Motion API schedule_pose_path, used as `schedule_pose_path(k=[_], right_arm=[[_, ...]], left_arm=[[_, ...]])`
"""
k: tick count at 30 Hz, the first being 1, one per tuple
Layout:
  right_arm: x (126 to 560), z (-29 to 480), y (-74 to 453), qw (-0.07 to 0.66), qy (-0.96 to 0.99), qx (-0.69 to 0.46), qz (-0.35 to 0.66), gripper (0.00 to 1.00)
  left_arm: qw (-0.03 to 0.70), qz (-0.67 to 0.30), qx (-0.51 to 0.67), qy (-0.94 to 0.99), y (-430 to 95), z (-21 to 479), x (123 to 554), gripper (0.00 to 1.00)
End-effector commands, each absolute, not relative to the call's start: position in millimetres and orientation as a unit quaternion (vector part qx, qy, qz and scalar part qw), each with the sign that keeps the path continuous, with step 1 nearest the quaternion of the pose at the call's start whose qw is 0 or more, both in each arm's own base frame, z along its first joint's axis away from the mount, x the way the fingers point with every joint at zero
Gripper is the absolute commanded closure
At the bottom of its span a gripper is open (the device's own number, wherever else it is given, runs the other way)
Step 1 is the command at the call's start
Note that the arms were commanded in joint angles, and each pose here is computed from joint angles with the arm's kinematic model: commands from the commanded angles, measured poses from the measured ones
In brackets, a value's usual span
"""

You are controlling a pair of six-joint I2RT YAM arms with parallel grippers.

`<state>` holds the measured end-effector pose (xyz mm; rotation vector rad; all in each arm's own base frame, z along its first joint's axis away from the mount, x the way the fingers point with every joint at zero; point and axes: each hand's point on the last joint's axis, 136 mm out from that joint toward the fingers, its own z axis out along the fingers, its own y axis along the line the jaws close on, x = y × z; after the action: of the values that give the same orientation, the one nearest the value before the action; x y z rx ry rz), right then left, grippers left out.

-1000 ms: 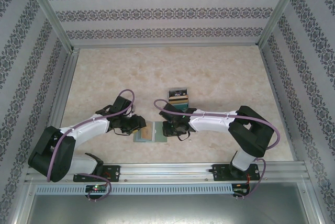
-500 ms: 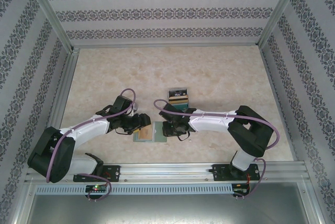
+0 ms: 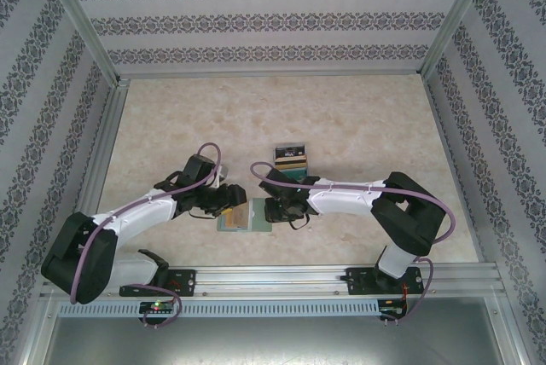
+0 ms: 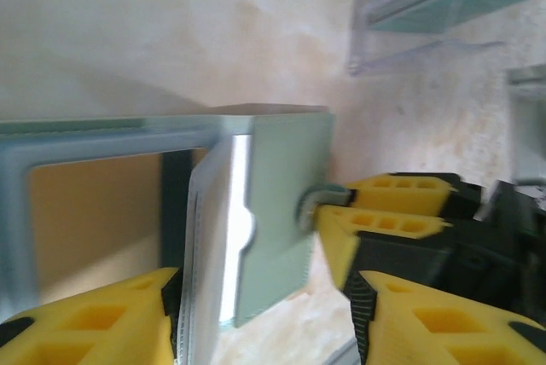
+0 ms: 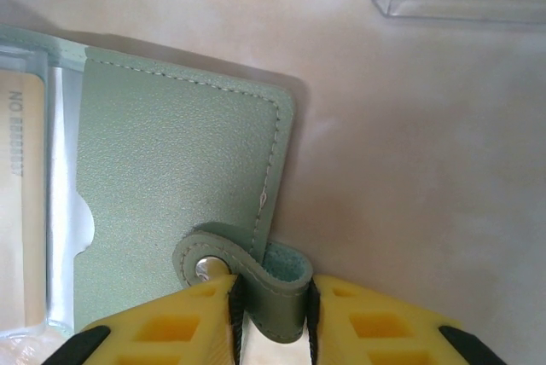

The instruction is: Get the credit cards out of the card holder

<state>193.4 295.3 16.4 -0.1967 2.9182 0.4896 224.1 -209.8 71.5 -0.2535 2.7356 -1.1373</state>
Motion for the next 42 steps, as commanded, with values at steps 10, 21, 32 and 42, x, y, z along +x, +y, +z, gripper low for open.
schedule_pose_path(k=[10,21,32,42], right_arm=[[199,13,282,0.093,0.983,-0.042,0.152,0.68],[201,14,277,0.096,0.984,-0.035,0.147,0.64],[201,16,273,0.099,0.984,-0.032,0.145,0.64],[211,39,278,0.129,0.978,-0.034,0.158,0.54]], left_arm=[[0.082,-0.451,-0.035,0.888,-241,92,228,0.5],[0.079,-0.456,-0.026,0.886,-250,93,232,0.5],[0.127,-0.355,-0.081,0.923,-206,80,237,0.52],[0.127,-0.238,-0.188,0.944,-136,47,223,0.72]])
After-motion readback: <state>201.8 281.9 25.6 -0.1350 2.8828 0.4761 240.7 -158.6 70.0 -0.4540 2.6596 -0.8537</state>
